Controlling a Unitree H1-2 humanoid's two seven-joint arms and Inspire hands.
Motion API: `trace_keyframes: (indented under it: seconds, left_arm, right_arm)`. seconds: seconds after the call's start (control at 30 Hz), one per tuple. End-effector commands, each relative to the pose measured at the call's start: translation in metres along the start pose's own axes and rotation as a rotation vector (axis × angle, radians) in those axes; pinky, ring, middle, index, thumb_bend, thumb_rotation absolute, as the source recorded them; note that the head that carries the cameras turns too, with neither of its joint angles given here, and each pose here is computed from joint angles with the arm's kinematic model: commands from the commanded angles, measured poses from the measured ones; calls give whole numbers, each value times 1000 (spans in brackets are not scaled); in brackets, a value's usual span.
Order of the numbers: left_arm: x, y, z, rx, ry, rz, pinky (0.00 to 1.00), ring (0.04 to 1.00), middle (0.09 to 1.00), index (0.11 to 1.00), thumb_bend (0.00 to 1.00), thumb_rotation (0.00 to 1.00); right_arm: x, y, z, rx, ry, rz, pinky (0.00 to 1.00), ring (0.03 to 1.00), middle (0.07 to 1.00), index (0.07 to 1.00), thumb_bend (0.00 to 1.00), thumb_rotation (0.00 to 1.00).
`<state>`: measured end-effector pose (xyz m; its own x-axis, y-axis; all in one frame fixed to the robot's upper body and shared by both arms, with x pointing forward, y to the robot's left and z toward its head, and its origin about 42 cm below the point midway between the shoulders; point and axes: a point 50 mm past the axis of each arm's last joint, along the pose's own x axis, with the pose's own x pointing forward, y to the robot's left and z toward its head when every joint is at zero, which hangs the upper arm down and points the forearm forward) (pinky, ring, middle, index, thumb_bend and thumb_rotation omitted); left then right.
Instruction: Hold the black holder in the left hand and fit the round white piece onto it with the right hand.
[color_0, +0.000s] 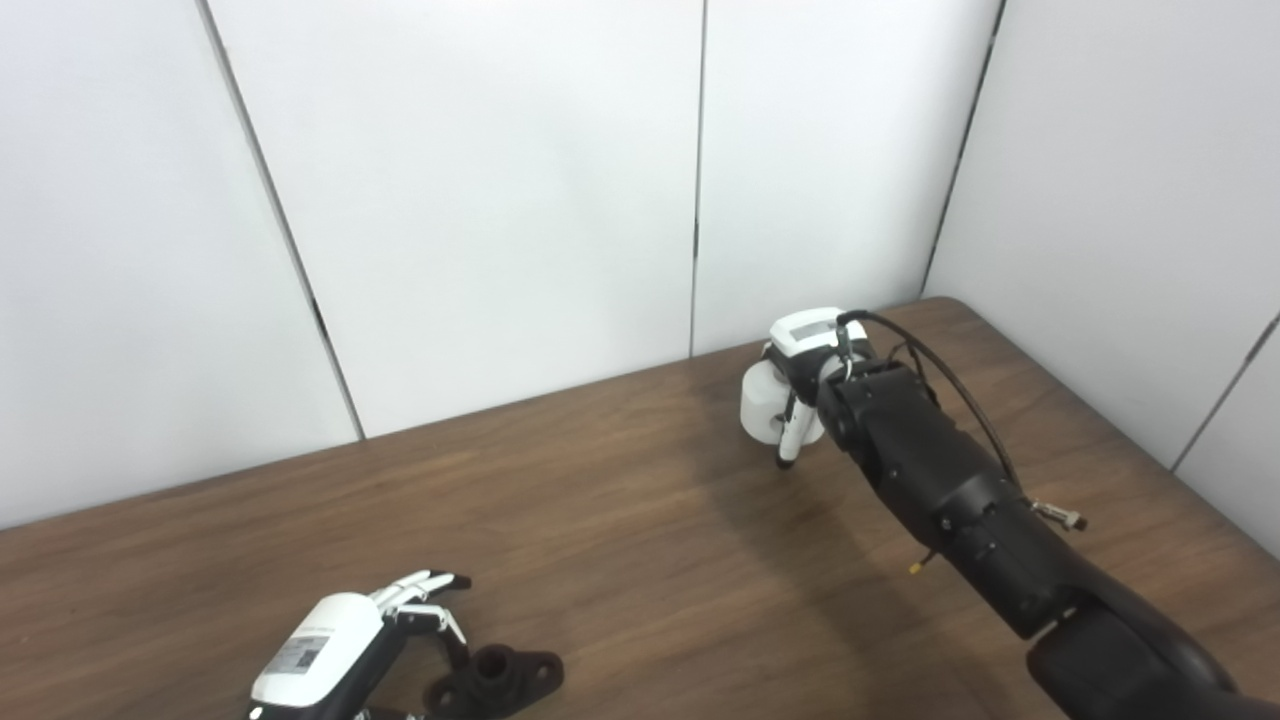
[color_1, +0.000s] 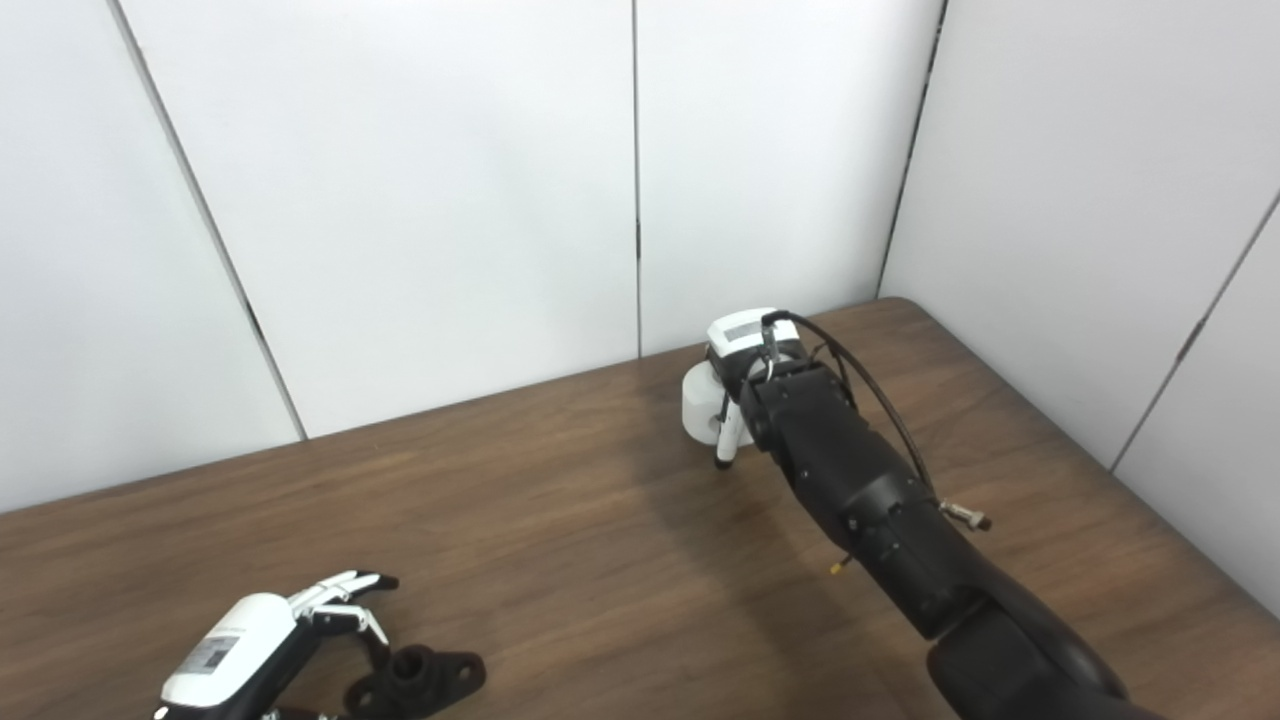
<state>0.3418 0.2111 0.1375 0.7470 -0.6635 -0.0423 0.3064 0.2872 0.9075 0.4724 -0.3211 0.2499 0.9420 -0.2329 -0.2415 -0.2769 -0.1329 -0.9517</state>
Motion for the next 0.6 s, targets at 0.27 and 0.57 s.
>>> trace_keyframes:
  seconds: [0.27, 0.57]
  left_arm:
    - [-21, -17, -10, -3, 83, -143, 820, 914, 889, 488, 522, 50]
    - [-22, -17, -9, -5, 77, -139, 812, 906, 883, 488, 522, 50]
  right_arm:
    - [0, -27, -18, 26, 35, -118, 993, 922, 869, 660, 853, 276]
    - [-9, -26, -20, 11, 12, -237, 950, 798, 733, 483, 520, 149]
